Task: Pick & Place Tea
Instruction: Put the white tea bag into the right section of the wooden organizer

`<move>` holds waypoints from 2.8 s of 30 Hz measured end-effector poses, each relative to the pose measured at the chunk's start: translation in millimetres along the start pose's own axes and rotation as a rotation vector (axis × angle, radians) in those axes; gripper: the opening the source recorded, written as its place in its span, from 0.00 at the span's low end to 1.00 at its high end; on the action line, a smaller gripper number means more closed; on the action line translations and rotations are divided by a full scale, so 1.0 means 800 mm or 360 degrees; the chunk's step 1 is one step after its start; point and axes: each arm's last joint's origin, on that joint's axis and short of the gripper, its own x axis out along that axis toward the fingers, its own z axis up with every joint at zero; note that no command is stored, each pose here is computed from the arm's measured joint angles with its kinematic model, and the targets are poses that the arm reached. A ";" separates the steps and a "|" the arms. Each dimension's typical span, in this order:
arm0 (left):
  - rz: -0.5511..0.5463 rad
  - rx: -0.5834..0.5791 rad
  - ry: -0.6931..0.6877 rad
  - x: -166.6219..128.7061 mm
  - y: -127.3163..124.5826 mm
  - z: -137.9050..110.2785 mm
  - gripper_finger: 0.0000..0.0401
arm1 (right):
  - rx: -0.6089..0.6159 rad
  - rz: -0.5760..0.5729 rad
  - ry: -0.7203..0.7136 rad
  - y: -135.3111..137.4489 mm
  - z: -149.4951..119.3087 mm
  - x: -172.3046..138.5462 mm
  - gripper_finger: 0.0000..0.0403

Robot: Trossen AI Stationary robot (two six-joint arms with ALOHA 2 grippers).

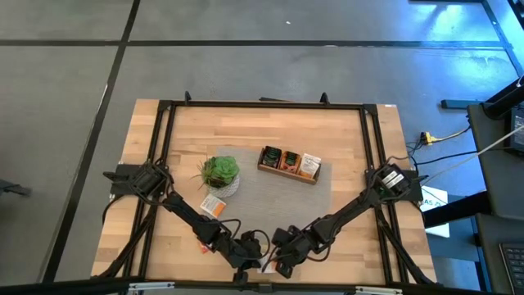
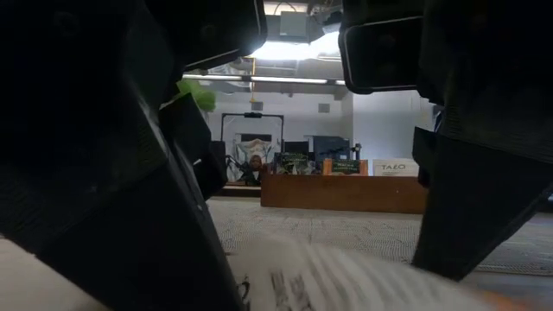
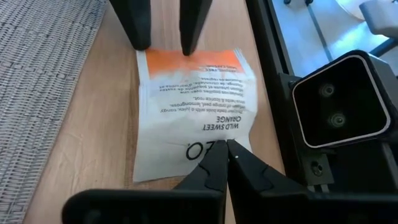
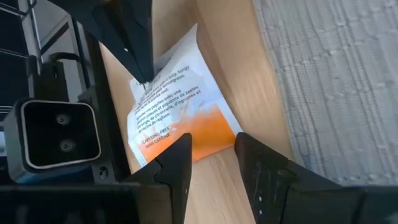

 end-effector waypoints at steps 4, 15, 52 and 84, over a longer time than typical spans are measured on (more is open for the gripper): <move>-0.0020 -0.0018 0.0046 0.000 0.000 -0.002 0.00 | 0.0000 -0.0004 0.0007 0.001 0.001 -0.005 0.33; -0.0004 -0.0067 0.0072 -0.001 -0.001 -0.005 0.01 | 0.0076 -0.0079 0.0026 -0.003 -0.002 -0.008 0.33; 0.0218 0.0330 -0.0123 -0.001 -0.027 0.013 0.01 | 0.0142 -0.0059 0.0007 -0.002 0.000 -0.008 0.33; 0.0195 0.0003 -0.0166 0.037 0.011 0.014 0.00 | -0.0546 0.0087 -0.0025 0.005 0.002 -0.004 0.33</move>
